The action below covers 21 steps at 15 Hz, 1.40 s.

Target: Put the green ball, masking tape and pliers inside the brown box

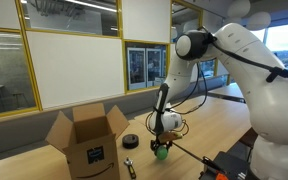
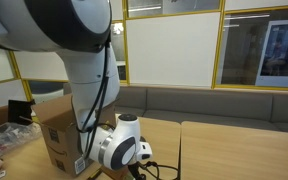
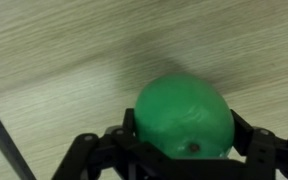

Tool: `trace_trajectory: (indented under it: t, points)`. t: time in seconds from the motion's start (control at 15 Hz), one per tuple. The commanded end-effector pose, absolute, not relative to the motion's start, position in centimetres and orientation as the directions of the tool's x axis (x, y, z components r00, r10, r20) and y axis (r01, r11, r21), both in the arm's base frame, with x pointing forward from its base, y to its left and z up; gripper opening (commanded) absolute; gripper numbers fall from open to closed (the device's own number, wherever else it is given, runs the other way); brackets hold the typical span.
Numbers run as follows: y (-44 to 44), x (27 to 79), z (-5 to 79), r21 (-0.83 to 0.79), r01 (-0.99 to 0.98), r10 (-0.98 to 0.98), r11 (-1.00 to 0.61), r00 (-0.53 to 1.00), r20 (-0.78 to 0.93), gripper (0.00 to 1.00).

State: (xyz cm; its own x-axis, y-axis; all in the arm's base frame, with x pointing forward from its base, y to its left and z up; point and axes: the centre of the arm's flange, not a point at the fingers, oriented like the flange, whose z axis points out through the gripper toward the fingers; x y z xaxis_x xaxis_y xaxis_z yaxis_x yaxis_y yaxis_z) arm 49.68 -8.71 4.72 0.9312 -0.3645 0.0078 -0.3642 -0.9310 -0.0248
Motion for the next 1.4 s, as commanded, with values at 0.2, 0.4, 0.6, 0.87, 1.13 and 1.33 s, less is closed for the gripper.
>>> trace_trajectory:
  t: [0.2,0.4,0.6,0.87,1.13,1.33]
  points:
    - [-8.1,51.5,16.3,-0.004,-0.295,-0.295,-0.955,0.953,0.062,0.62]
    - [-7.0,52.2,22.4,0.022,-0.259,-0.255,-0.966,0.960,0.116,0.62]
    - [-5.5,52.3,28.0,0.051,-0.217,-0.206,-0.975,0.964,0.169,0.62]
    - [-2.5,52.8,34.1,0.072,-0.170,-0.148,-0.983,0.959,0.243,0.62]
    - [1.6,53.6,38.9,0.078,-0.122,-0.090,-0.989,0.943,0.322,0.62]
    - [5.3,54.3,40.9,0.048,-0.092,-0.067,-0.995,0.923,0.379,0.62]
